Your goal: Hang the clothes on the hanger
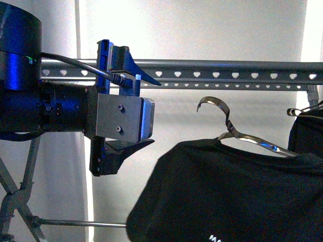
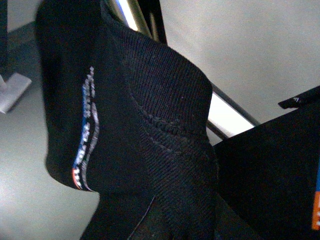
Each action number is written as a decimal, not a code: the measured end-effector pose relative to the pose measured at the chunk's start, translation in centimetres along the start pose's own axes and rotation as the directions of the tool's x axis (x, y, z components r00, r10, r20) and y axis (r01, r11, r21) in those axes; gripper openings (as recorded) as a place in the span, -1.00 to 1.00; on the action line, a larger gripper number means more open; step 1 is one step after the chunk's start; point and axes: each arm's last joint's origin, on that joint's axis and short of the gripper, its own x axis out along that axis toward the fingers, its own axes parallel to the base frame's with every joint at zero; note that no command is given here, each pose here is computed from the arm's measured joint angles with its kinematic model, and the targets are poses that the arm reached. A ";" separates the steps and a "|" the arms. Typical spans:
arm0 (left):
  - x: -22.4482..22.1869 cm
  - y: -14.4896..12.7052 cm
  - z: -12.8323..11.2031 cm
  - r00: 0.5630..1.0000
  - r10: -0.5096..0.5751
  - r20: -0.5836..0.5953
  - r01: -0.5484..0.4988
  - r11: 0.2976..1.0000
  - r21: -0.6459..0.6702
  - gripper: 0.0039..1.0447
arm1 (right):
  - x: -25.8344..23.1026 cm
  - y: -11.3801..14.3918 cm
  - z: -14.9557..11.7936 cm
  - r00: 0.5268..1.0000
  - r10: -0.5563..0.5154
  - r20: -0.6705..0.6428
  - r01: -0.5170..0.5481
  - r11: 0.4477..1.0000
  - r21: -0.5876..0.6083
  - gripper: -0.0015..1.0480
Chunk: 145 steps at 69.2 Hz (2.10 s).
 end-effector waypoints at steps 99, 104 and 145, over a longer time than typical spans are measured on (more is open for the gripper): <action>-2.8 6.9 -4.9 0.956 0.103 -0.274 -0.245 0.796 -0.554 0.88 | -3.3 -4.3 7.1 0.977 -0.067 0.201 -0.114 0.635 0.764 -0.90; -2.9 9.0 -5.1 0.958 0.107 -0.266 -0.252 0.756 -0.604 0.88 | -2.9 -4.4 7.6 0.977 -0.072 0.202 -0.115 0.618 0.778 -0.90; -14.4 -1.1 3.2 0.641 -0.112 -0.759 -0.768 -0.104 -0.632 -0.52 | -0.5 -7.5 8.3 0.975 -0.154 0.161 -0.081 0.428 0.900 -0.90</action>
